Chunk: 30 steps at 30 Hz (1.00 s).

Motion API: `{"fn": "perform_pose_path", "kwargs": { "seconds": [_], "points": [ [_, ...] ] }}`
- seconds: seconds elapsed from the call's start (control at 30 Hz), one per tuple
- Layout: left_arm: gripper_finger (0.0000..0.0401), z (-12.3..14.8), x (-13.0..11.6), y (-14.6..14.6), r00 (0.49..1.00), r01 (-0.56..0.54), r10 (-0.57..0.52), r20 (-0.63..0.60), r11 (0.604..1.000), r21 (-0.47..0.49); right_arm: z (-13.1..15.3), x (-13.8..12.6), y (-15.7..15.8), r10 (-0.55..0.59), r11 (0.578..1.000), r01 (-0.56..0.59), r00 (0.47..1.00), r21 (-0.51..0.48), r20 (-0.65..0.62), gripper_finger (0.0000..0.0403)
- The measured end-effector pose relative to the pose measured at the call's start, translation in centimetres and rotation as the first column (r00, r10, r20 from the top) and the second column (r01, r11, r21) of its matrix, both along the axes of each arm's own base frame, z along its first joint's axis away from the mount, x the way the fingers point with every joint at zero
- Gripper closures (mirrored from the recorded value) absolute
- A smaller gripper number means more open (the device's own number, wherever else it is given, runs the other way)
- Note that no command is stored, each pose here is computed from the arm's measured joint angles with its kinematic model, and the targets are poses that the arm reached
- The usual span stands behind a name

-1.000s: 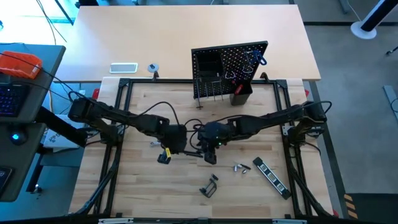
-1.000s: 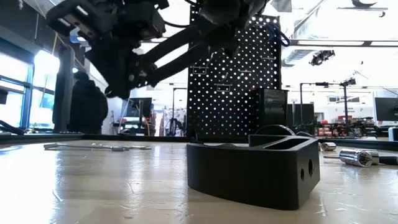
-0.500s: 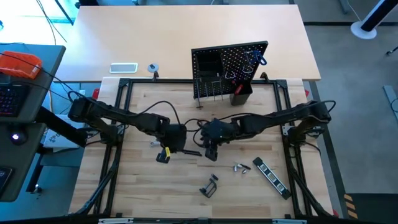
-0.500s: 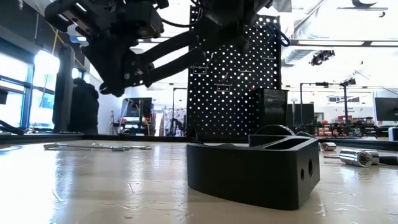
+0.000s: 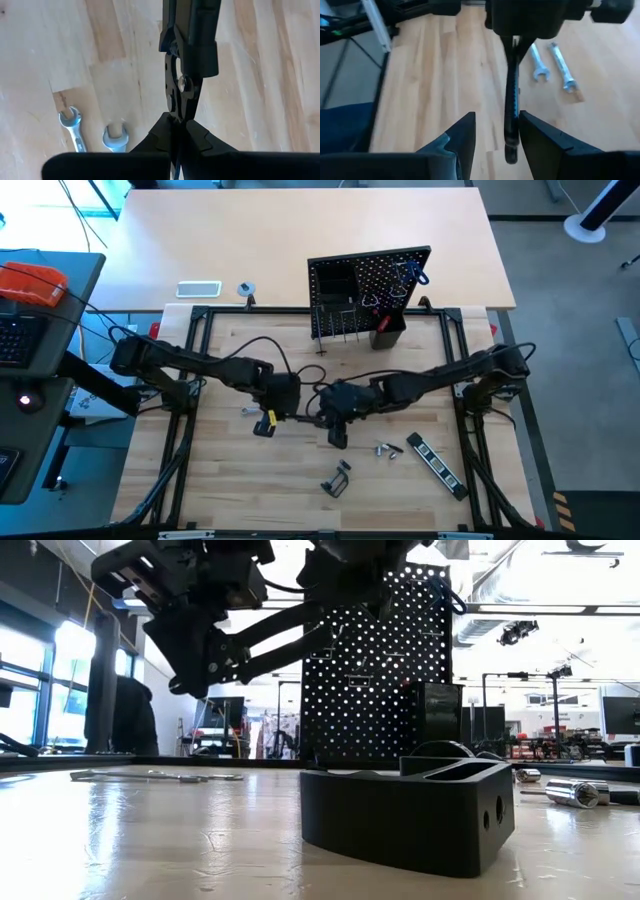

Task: Hang tools onto peg board
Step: Hang the black crimping pliers on the peg board

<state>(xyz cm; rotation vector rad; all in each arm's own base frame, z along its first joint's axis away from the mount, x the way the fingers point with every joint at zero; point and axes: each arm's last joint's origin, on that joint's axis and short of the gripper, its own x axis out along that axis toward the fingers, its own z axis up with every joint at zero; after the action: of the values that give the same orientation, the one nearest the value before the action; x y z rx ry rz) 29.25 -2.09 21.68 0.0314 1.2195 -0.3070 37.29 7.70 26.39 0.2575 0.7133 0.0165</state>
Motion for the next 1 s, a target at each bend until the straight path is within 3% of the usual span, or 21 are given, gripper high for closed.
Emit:
{"fn": "perform_pose_path", "kwargs": {
  "seconds": [0.13, 0.57, 1.0],
  "points": [
    [0.0401, 0.0, 0.1, 0.2, 1.000, -0.006, 0.006, 0.004, 1.000, -0.003, 0.1, 0.0, 0.5, -0.029, 0.997, 0.031, 0.999, -0.072, 0.027, 0.0258],
    [0.0401, 0.2, 0.4, 0.1, 0.999, -0.005, 0.006, 0.040, 1.000, -0.026, -2.7, 1.6, 0.6, -0.044, 0.995, 0.044, 0.999, -0.088, -0.001, 0.0264],
    [0.0401, 0.3, 0.6, 0.1, 0.998, -0.005, 0.007, 0.056, 0.999, -0.031, -2.5, 1.9, -0.1, -0.039, 0.993, 0.042, 0.999, -0.107, 0.024, 0.0357]
  ]
}}
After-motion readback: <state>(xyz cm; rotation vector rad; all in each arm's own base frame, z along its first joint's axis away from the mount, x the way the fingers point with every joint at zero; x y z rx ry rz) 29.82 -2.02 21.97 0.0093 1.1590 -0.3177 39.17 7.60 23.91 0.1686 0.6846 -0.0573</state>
